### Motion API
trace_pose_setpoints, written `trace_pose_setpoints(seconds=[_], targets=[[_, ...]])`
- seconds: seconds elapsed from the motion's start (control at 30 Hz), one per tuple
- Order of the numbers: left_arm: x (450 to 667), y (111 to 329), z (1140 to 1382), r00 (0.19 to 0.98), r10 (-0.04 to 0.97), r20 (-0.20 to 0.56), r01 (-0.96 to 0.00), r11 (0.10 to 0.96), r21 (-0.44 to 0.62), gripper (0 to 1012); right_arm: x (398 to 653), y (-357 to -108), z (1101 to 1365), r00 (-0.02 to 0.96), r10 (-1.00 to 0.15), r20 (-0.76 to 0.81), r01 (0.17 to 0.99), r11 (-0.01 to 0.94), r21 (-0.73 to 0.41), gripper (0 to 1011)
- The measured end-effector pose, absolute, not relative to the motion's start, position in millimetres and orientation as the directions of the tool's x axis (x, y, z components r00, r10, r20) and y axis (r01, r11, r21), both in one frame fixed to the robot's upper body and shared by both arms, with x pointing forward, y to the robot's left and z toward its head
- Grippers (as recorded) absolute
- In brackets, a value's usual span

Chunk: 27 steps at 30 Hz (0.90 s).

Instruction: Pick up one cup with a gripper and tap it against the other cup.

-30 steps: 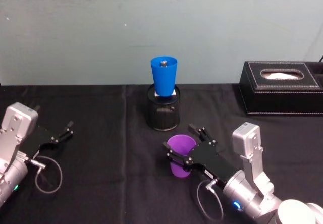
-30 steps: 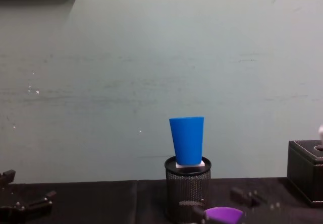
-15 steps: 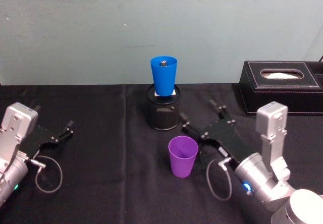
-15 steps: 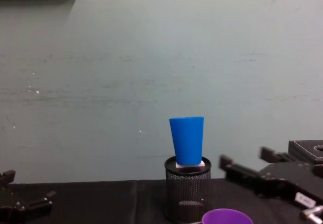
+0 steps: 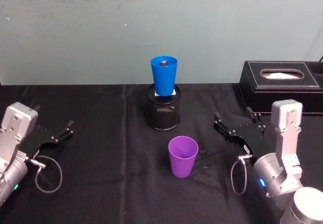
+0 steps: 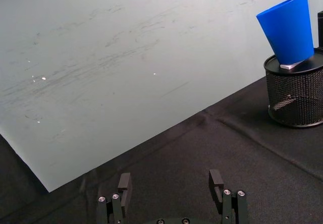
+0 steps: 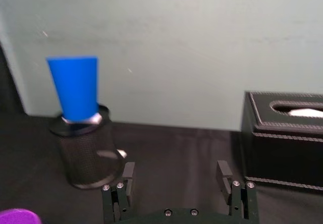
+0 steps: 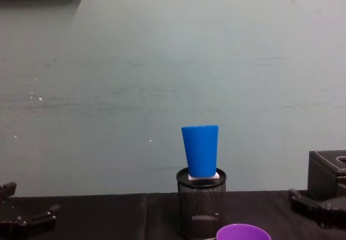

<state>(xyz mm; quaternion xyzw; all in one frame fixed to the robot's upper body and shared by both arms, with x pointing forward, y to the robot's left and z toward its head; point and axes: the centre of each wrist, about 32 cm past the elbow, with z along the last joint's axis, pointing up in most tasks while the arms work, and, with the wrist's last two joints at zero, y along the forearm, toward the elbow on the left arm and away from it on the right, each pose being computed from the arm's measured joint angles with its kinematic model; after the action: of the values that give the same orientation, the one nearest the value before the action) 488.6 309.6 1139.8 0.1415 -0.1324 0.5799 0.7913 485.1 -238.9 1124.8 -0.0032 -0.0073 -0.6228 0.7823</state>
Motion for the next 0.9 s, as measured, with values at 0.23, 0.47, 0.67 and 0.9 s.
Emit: trace_pose_setpoints(seconds=[0.23, 0.47, 0.67, 0.9], targets=[[488.6, 309.7, 1139.8, 0.292, 0.880, 0.374, -0.955, 0.287, 0.070, 1000, 487.1, -234.1, 1118.8, 0.182, -0.981, 0.069, 0.982, 0.179, -0.057, 1004], [488.6, 309.7, 1139.8, 0.292, 0.880, 0.374, -0.955, 0.287, 0.070, 1000, 486.6, -232.5, 1115.9, 0.185, -0.980, 0.068, 0.982, 0.181, -0.061, 1004], [488.6, 309.7, 1139.8, 0.292, 0.880, 0.374, -0.955, 0.287, 0.070, 1000, 486.7, -232.7, 1116.7, 0.186, -0.980, 0.068, 0.982, 0.182, -0.058, 1004], [488.6, 309.7, 1139.8, 0.292, 0.880, 0.374, -0.955, 0.287, 0.070, 1000, 486.8, -232.9, 1117.3, 0.188, -0.980, 0.069, 0.981, 0.184, -0.057, 1004]])
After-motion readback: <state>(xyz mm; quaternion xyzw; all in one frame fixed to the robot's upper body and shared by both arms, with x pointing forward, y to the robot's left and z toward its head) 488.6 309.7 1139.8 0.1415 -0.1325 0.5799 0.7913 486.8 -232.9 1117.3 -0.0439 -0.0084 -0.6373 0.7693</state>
